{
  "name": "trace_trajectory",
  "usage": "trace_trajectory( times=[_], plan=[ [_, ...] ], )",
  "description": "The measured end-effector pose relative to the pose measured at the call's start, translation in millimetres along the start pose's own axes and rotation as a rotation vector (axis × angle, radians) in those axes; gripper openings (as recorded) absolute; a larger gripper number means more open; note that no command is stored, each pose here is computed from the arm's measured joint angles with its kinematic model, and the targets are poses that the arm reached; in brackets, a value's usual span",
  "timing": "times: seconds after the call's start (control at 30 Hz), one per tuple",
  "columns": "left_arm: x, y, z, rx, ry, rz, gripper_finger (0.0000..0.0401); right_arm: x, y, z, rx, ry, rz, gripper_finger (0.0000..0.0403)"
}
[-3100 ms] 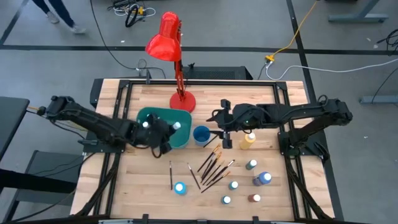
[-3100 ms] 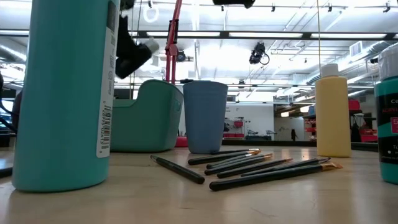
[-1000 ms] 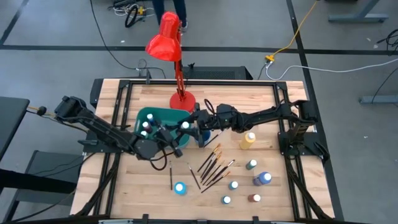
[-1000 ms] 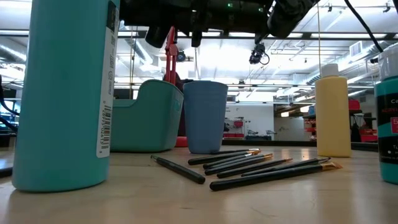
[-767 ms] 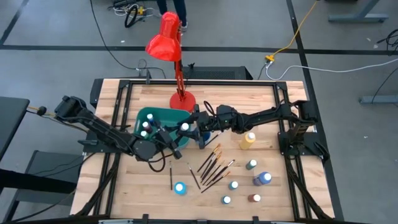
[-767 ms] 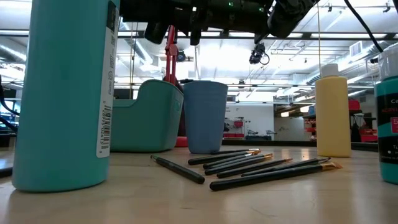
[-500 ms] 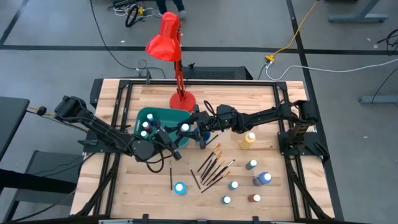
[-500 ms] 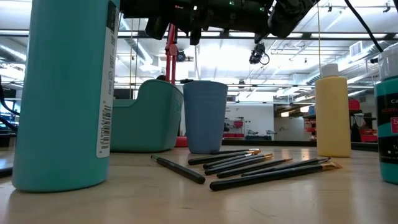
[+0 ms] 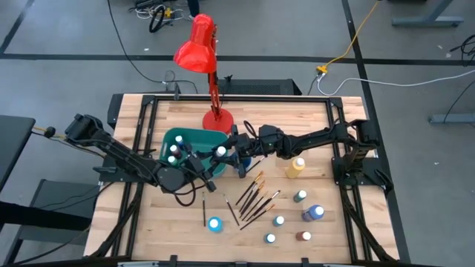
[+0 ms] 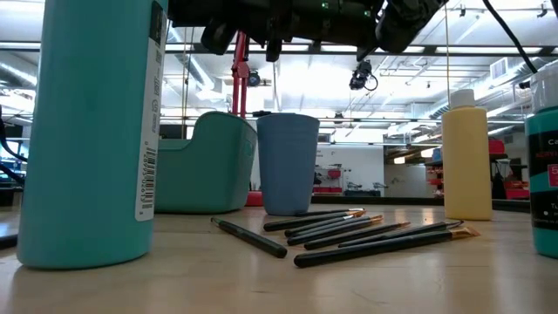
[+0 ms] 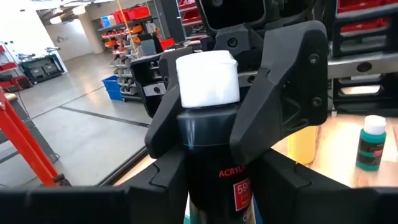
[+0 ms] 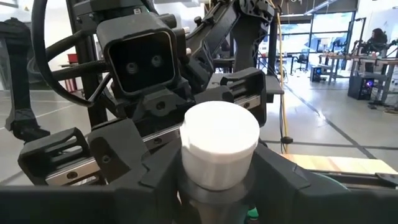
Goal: Pick & Place Paint Supplies
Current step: Put the black paint bottle into the green bin
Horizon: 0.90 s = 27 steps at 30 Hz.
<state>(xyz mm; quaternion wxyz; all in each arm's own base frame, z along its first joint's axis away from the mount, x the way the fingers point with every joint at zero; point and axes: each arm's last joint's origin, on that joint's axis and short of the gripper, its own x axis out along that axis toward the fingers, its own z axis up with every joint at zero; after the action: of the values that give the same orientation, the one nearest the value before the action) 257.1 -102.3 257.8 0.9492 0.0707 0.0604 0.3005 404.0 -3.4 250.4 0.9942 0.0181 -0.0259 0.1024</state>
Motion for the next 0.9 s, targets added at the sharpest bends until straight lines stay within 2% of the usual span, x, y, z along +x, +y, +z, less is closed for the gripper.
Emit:
trace_trajectory(
  times=[0.2, 0.37, 0.6, 0.8, 0.9],
  plan=[
    [4, 2, -2, 0.078, 0.014, -0.008, 0.0175, 0, 0, -1, 0.001, 0.005, -0.001, 0.0168],
    [4, 2, -4, 0.107, 0.023, -0.034, 0.0215, 0, 0, -3, 0.007, 0.025, -0.004, 0.0167],
    [0, -2, -7, 0.017, 0.041, -0.061, 0.027, -1, -3, -5, 0.005, 0.042, -0.016, 0.0167],
    [-8, -4, -5, -0.008, 0.032, 0.022, 0.0274, -1, -6, -4, -0.002, 0.039, -0.026, 0.0165],
    [-14, -6, 1, -0.069, 0.012, 0.065, 0.0271, -1, -7, -8, -0.008, 0.062, -0.029, 0.0165]
  ],
)
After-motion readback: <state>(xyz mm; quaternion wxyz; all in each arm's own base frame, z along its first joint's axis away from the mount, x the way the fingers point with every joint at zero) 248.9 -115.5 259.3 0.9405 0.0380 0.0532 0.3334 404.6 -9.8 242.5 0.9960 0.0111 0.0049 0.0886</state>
